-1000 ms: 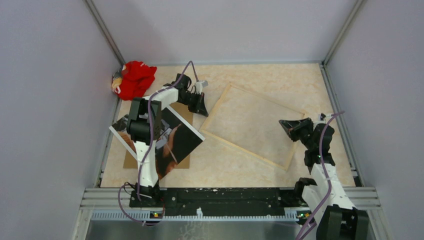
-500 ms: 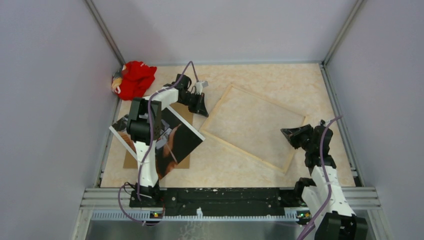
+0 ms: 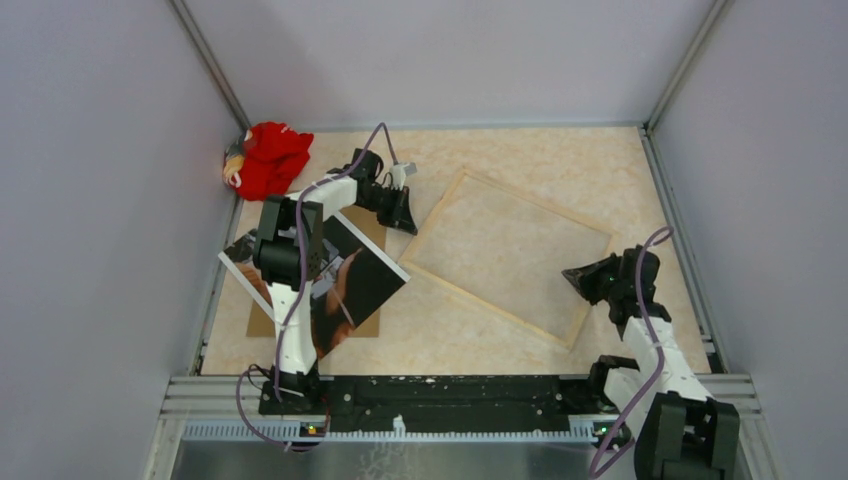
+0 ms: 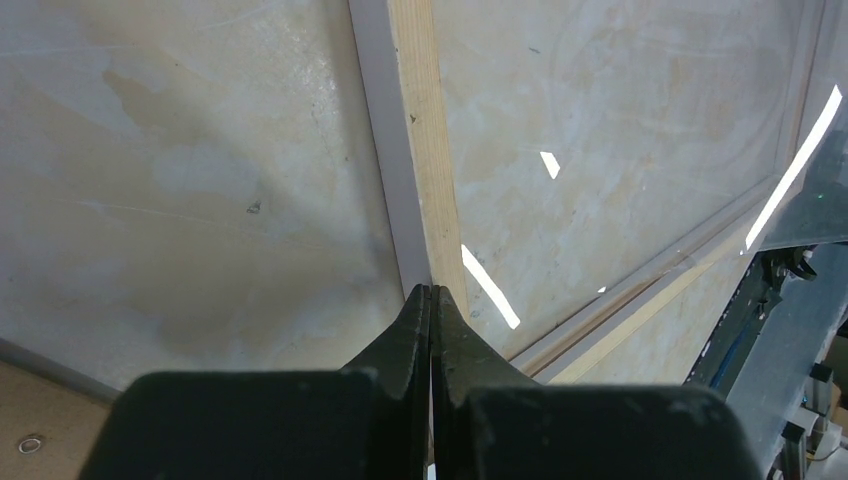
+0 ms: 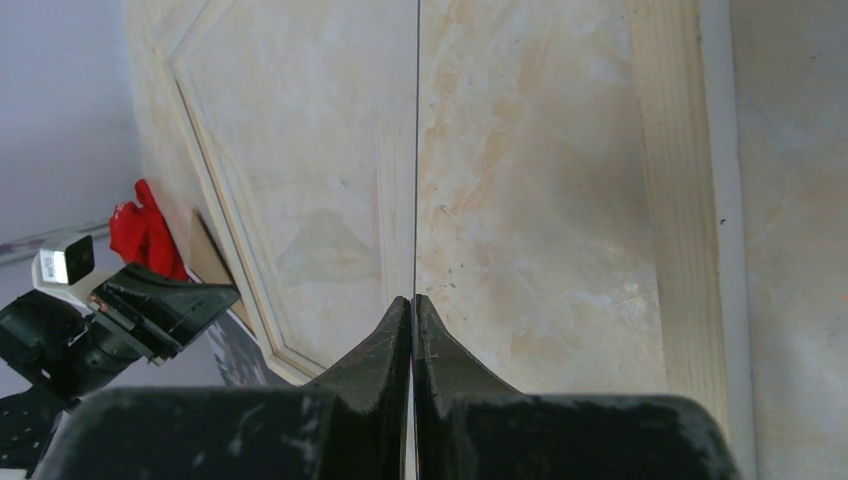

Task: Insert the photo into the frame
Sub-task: Pick up the photo frame item from the photo frame.

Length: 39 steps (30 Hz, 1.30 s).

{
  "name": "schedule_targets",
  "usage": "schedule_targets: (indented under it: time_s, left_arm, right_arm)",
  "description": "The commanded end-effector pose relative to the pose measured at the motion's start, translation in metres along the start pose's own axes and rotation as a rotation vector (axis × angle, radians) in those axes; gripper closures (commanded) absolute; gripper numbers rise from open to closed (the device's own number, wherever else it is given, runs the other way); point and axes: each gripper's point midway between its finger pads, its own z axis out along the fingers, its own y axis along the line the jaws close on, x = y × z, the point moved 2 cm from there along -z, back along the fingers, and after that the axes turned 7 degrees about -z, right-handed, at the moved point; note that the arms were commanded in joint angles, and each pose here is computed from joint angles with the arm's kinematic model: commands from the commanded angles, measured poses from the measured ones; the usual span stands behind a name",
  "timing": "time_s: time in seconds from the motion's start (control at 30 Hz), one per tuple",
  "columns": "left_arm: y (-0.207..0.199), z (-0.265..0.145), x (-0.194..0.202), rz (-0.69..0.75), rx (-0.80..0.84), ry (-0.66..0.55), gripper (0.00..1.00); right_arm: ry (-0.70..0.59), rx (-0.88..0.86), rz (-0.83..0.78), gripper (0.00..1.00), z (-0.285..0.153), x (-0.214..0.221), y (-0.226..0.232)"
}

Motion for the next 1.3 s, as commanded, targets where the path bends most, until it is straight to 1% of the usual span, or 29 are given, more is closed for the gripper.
schedule_targets:
  time_s: [0.0, 0.2, 0.47, 0.63, 0.73, 1.03, 1.27]
  left_arm:
    - [-0.004, 0.001, 0.008, 0.016, -0.014, 0.016, 1.0]
    - [-0.007, 0.001, 0.007, 0.022, -0.008, 0.013, 1.0]
    - [-0.007, 0.001, 0.008, 0.019, -0.003, 0.014, 1.0]
    - [-0.006, 0.002, 0.008, 0.019, -0.007, 0.016, 1.0]
    - [-0.004, 0.003, 0.01, 0.018, -0.011, 0.019, 1.0]
    - [-0.002, 0.004, 0.012, 0.016, -0.014, 0.024, 1.0]
    - [-0.002, 0.005, 0.013, 0.016, -0.01, 0.026, 1.0]
  right_arm:
    - [-0.041, -0.009, -0.061, 1.0, -0.001, -0.018, 0.012]
    - [-0.06, 0.019, -0.123, 1.0, 0.003, -0.024, 0.007]
    - [-0.116, -0.037, -0.182, 1.0, -0.003, -0.035, 0.022]
    - [-0.092, 0.007, -0.175, 1.0, -0.007, -0.033, 0.018]
    - [-0.082, 0.0, -0.162, 1.0, -0.011, -0.034, 0.024]
    - [-0.031, -0.198, -0.071, 1.0, -0.026, -0.038, 0.076]
    - [-0.023, -0.416, -0.013, 1.0, -0.047, -0.043, 0.122]
